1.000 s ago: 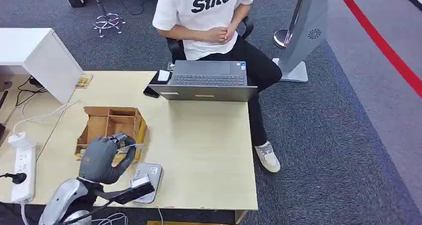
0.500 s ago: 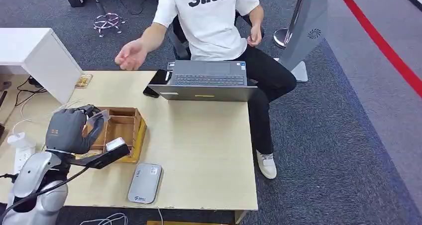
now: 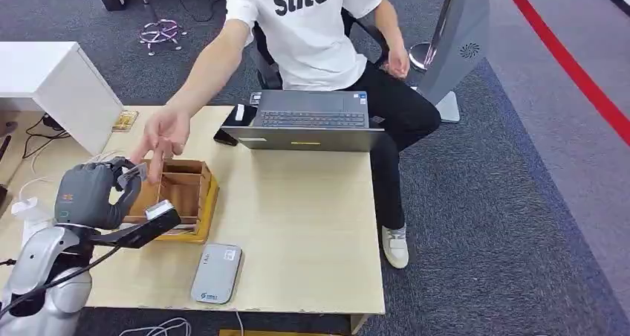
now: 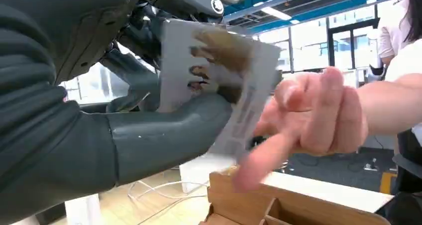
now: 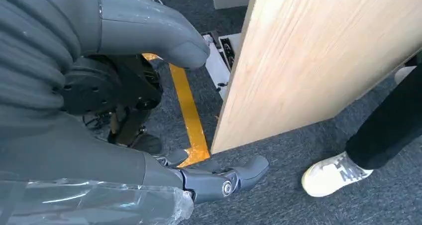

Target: Pass the card to the sensor for recognition and then transmit it.

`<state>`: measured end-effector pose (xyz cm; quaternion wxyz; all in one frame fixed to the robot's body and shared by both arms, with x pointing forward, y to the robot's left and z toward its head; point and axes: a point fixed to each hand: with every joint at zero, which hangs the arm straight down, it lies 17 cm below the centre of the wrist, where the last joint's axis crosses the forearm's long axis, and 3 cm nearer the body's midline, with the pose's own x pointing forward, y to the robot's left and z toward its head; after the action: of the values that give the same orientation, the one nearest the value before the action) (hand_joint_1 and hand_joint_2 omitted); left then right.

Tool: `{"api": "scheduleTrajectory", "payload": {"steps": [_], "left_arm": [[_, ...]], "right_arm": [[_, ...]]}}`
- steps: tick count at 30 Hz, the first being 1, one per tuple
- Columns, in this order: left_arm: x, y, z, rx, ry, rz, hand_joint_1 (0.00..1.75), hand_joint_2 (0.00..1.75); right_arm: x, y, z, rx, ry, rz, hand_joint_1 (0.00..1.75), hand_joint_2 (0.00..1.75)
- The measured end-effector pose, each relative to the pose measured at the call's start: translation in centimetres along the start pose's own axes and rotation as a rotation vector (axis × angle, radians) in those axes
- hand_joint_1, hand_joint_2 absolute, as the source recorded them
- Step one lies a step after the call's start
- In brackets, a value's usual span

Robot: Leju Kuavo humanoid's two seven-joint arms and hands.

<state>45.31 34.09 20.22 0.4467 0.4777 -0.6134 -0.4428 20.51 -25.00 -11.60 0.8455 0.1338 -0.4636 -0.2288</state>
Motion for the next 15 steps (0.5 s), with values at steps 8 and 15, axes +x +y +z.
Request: {"api": "scheduleTrajectory", "payload": {"steps": [8, 15], "left_arm": [[0.08, 0.17, -0.05, 0.009, -0.002, 0.006, 1.64, 1.75], [0.44, 0.55, -0.14, 0.022, -0.005, 0.014, 0.16, 1.75]], "right_arm": [[-0.01, -0.05, 0.02, -0.002, 0.0, -0.001, 0.0, 1.75], [0.0, -0.11, 0.01, -0.005, 0.0, 0.0, 0.0, 1.75]]}}
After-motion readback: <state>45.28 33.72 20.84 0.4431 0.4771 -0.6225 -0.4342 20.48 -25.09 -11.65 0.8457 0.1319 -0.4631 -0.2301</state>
